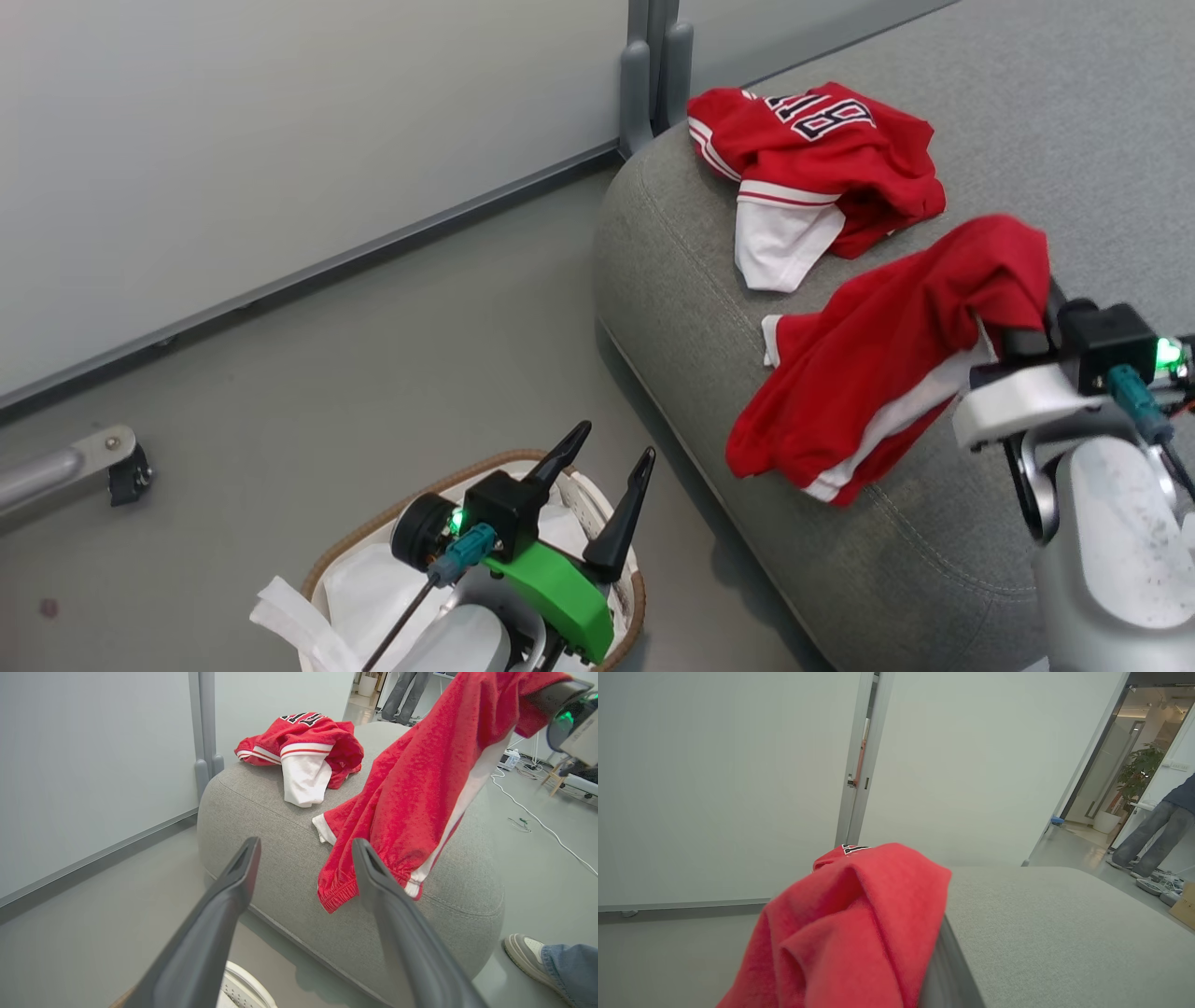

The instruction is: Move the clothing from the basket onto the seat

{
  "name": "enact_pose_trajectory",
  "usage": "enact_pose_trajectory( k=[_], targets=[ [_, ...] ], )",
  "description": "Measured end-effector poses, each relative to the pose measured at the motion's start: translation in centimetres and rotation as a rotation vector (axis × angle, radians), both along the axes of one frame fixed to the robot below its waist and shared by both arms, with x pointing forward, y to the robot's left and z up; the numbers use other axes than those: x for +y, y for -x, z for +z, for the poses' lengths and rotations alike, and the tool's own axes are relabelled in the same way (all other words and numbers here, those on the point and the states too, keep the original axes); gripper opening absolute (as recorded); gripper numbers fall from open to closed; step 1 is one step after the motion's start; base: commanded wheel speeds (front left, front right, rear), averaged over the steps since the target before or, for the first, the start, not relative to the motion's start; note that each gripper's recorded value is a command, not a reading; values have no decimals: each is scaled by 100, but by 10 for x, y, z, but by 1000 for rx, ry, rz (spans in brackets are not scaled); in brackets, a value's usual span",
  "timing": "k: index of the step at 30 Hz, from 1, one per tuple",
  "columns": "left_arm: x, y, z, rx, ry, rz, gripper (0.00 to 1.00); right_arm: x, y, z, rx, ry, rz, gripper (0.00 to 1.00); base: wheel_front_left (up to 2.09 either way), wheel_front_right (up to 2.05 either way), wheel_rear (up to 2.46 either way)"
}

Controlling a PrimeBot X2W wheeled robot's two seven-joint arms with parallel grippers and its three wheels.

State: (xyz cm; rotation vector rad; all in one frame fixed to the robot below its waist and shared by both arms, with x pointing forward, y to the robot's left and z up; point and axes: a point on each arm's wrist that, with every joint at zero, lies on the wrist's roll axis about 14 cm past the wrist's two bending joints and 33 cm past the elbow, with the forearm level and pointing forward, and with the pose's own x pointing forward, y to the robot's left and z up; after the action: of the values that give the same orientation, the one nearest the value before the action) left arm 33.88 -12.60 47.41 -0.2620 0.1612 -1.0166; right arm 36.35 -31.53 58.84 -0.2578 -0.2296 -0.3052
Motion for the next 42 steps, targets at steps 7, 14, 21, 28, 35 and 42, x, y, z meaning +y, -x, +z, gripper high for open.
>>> enact_pose_trajectory(
  k=[7, 14, 21, 28, 35, 42],
  targets=[
    [-2, -23, -15, 24, 3, -10, 100, -20, -46, 56, -89, 138, -17, 0, 0, 0, 0],
    [4, -57, -30, 30, 6, 13, 100, -58, -103, 94, -110, 249, -72, 0, 0, 0, 0],
    [22, -86, -58, 67, -5, 70, 100, -86, -157, 55, 3, 230, -119, 0, 0, 0, 0],
    [52, -101, -96, 139, -45, 152, 100, -73, -190, -46, 191, 151, -92, 0, 0, 0, 0],
    [70, -106, -122, 188, -72, 201, 100, -56, -187, -129, 359, 85, -68, 0, 0, 0, 0],
    [64, -107, -119, 176, -66, 182, 100, -54, -171, -129, 368, 96, -63, 100, 0, 0, 0]
  ],
)
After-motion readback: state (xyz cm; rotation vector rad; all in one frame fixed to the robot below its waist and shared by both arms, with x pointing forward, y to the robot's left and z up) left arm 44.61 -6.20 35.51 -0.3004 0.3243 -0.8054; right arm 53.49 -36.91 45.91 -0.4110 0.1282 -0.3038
